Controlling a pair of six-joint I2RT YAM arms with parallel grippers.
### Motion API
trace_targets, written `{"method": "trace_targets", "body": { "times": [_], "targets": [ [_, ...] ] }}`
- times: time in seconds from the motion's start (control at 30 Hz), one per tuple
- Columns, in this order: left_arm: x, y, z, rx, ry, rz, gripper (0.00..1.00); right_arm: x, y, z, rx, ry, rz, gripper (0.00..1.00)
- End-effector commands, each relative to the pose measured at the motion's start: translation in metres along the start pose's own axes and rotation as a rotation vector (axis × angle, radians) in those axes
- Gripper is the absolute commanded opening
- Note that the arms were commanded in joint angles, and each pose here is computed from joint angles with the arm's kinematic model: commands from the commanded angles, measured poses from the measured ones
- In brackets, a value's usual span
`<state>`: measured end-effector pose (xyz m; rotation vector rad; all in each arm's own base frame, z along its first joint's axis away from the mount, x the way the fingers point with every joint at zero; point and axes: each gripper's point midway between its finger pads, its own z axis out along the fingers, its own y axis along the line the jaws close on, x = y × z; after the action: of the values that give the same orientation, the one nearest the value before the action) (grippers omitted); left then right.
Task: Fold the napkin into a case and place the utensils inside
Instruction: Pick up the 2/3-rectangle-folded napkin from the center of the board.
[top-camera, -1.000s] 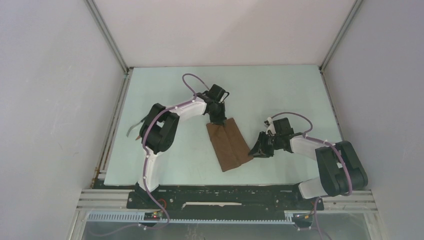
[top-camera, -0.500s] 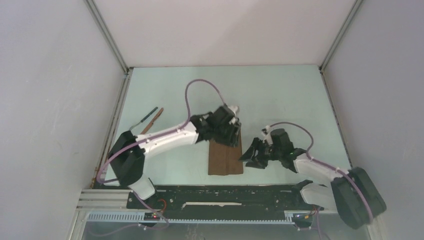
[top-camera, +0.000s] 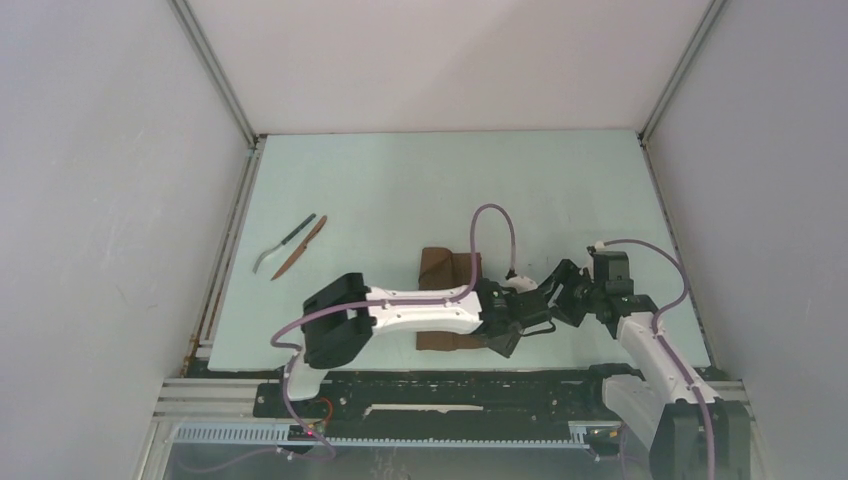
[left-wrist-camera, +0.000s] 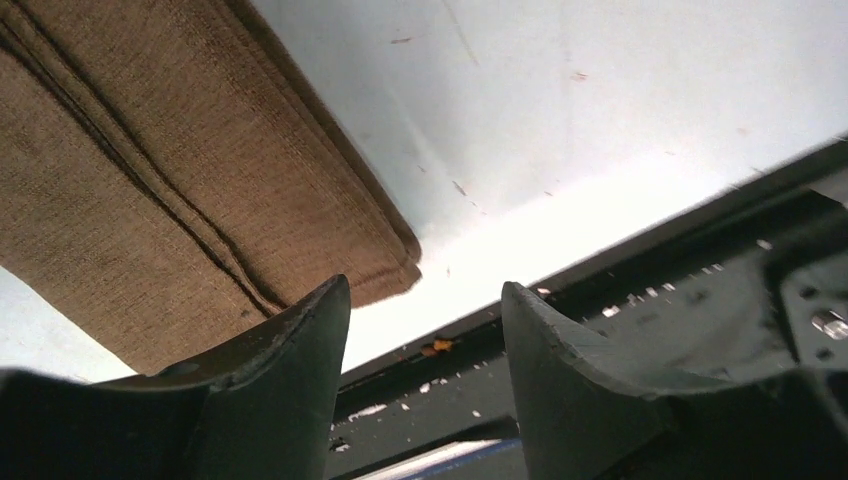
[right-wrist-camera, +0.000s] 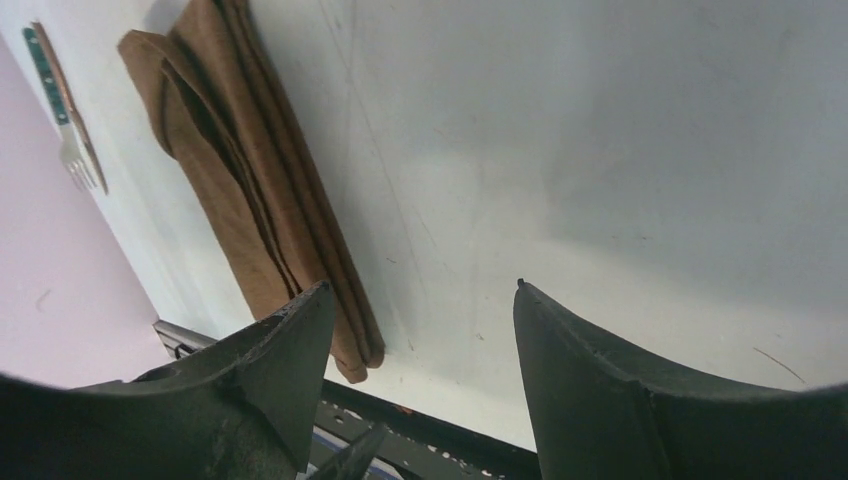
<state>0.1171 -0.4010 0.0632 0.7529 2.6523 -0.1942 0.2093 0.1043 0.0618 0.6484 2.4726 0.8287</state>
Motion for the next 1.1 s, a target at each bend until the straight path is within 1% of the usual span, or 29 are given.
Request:
{"method": "trace_targets", "body": {
  "times": [0.0,0.07,0.2,0.3,0.47,0.6,0.7,0.8,0.87,0.9,0.93,0.97,1.07],
  "targets": [
    [0.000,0.015,0.005,-0.122,0.034,-0.028,0.62,-0.005,-0.008,-0.001,0.046,-0.014,-0.029,0.74],
    [-0.001,0.012,0.008,-0.128,0.048,-0.021,0.59,-0.007,-0.016,0.002,0.084,-0.023,-0.011,0.74],
    [0.000,0.013,0.016,-0.155,0.065,-0.009,0.60,-0.004,-0.025,0.008,0.122,0.007,0.012,0.74],
    [0.003,0.012,0.025,-0.172,0.086,0.003,0.57,-0.002,-0.024,0.009,0.117,0.021,0.014,0.73],
    [0.005,0.016,0.031,-0.202,0.094,-0.002,0.50,-0.007,-0.021,0.006,0.103,-0.008,-0.002,0.73],
    [0.009,0.019,0.035,-0.212,0.105,0.002,0.49,-0.008,-0.020,0.007,0.096,-0.010,-0.010,0.74],
    [0.009,0.024,0.038,-0.223,0.108,0.005,0.40,-0.006,-0.018,0.009,0.083,0.008,-0.011,0.74],
    [0.007,0.028,0.038,-0.231,0.093,0.003,0.25,-0.005,-0.012,0.009,0.046,0.023,-0.025,0.76],
    [0.004,0.032,0.030,-0.227,0.065,-0.009,0.13,-0.005,-0.003,0.008,-0.015,0.029,-0.048,0.81],
    [-0.002,0.030,0.017,-0.189,0.029,-0.028,0.08,-0.004,0.002,0.009,-0.051,0.032,-0.063,0.86],
    [0.000,0.031,0.016,-0.171,0.013,-0.043,0.04,-0.003,0.009,0.010,-0.097,0.041,-0.079,0.91],
    [-0.009,0.029,0.000,-0.118,-0.032,-0.073,0.01,-0.006,0.013,0.010,-0.143,0.045,-0.073,0.93],
    [-0.015,0.029,-0.018,0.007,-0.080,-0.133,0.00,-0.009,0.035,0.016,-0.282,0.085,-0.096,0.96]
  ]
}}
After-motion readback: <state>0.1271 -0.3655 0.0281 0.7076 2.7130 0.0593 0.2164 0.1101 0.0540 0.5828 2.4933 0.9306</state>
